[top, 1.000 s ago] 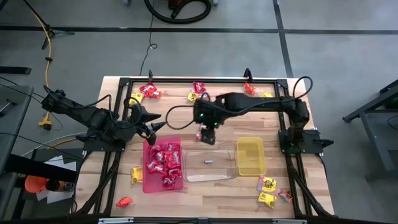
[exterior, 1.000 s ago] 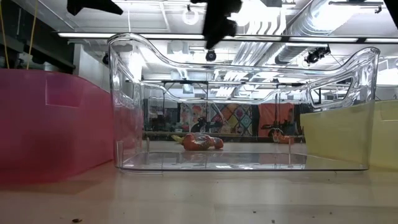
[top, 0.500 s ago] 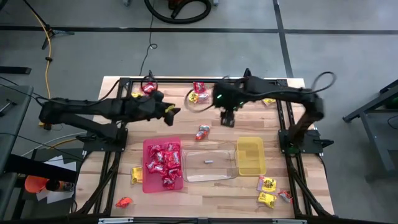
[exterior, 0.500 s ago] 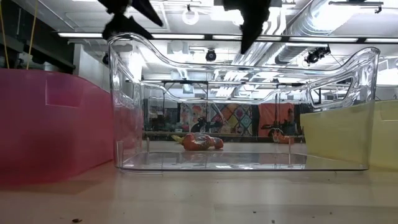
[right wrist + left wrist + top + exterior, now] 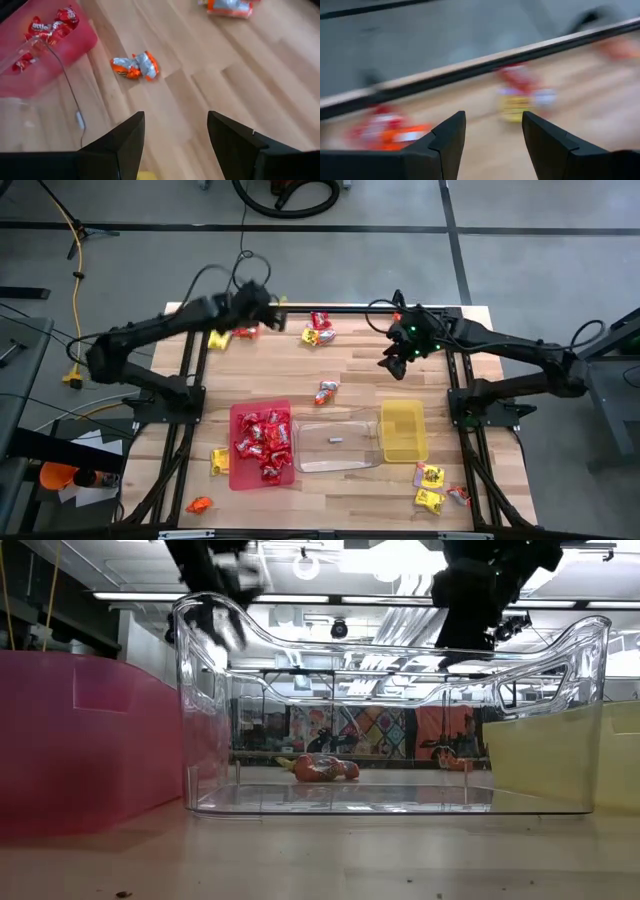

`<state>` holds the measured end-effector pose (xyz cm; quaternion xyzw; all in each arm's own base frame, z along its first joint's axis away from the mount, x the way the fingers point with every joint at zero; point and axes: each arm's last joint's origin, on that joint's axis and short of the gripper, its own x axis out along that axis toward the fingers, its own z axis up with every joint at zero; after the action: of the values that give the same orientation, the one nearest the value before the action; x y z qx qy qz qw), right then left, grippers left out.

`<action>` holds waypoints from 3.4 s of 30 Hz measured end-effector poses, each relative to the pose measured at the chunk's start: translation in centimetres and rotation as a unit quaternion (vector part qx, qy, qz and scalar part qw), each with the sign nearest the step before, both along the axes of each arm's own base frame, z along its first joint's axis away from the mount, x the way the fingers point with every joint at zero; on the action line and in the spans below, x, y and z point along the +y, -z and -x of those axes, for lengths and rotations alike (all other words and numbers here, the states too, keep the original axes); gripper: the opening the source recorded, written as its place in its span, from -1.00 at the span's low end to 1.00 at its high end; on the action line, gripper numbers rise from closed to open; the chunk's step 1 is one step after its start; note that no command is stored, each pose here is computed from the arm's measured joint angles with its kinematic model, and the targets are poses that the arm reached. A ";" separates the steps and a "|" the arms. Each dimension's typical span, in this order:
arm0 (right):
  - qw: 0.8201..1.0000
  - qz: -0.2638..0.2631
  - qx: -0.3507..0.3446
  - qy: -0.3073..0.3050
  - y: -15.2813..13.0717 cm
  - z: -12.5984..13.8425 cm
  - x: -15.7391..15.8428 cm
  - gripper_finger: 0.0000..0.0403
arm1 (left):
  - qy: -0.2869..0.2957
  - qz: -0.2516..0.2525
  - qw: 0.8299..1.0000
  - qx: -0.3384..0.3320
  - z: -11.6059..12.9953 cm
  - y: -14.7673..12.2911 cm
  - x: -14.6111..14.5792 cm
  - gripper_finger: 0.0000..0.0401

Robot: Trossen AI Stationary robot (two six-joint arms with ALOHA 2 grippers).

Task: Sort candy
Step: Put the red candy into the red bin

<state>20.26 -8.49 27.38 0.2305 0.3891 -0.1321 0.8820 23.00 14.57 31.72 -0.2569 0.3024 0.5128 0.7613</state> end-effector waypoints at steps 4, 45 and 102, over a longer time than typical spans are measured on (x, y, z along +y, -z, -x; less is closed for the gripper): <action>1.000 -0.020 0.006 0.011 0.7 0.0 0.1 0.05 | -0.060 0.076 0.992 0.085 2.4 2.7 6.1 -0.08; 0.990 -0.043 -0.083 0.102 -0.4 -1.4 -0.5 0.05 | -0.130 0.316 0.921 0.190 7.3 17.3 16.3 -0.66; 0.990 -0.037 -0.082 0.106 -0.4 -1.4 -0.6 0.05 | -0.139 0.271 0.945 0.115 7.3 16.9 14.9 -0.08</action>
<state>21.69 -9.05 27.80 0.3131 0.2931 -0.1914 0.8828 15.72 29.46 14.78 -0.4323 0.4770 0.5384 0.5438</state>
